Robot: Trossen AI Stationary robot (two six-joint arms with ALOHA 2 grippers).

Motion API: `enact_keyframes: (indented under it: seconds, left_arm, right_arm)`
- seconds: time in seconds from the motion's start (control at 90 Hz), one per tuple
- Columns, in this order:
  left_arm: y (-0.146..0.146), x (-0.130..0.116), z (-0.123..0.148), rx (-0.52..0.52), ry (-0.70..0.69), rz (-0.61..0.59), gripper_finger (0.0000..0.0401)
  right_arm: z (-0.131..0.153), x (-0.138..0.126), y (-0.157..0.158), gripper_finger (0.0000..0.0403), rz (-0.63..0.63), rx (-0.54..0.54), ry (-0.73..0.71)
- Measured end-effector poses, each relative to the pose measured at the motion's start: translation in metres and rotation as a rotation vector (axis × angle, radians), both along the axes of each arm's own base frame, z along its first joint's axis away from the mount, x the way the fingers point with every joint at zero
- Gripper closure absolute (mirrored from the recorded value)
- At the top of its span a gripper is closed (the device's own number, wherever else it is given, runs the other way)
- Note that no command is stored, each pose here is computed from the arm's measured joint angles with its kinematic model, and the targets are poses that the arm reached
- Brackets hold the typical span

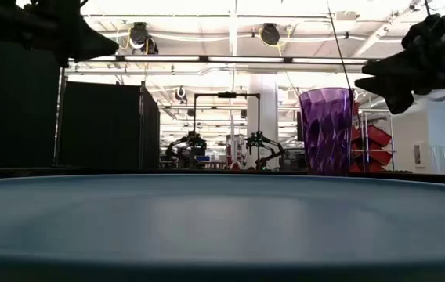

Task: Set table place
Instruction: Return to Home Position

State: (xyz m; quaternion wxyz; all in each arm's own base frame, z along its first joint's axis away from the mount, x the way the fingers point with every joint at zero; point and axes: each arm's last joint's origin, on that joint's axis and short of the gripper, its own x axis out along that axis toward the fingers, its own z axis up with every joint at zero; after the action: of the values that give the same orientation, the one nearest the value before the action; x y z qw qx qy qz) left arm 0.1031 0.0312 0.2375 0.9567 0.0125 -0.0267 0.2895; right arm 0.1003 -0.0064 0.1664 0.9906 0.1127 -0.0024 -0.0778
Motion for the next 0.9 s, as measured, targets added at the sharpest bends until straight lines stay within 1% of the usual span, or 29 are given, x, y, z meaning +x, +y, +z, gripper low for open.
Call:
enact_keyframes:
  seconds: [0.078,0.233,0.367,0.556,0.678,0.733,0.822,0.9]
  left_arm:
    - [0.0,0.0,0.0,0.001,-0.001,-0.01,0.0307]
    - [-0.002,0.001,0.0,0.018,0.007,-0.085,0.0307]
    - [-0.004,0.002,-0.003,0.028,0.044,-0.162,0.0307]
    - [-0.004,0.002,-0.004,0.014,0.051,-0.153,0.0307]
    - [-0.004,0.003,-0.005,-0.024,0.002,-0.16,0.0307]
    - [-0.005,0.004,-0.007,-0.043,-0.062,-0.204,0.0307]
    - [-0.01,0.009,-0.017,-0.023,-0.127,-0.308,0.0307]
    - [-0.012,0.01,-0.028,0.01,-0.144,-0.33,0.0307]
  right_arm:
    - [-0.001,0.001,0.002,0.0234,0.041,-0.002,0.018]
    - [-0.005,0.003,0.007,0.0234,0.148,0.005,0.058]
    - [-0.005,0.003,0.007,0.0234,0.151,0.025,0.06]
    - [-0.005,0.003,0.007,0.0234,0.15,0.027,0.06]
    - [-0.005,0.003,0.007,0.0234,0.15,0.027,0.06]
    - [-0.005,0.003,0.007,0.0234,0.15,0.027,0.06]
    - [-0.005,0.003,0.007,0.0234,0.149,0.028,0.06]
    - [-0.005,0.003,0.007,0.0234,0.149,0.028,0.06]
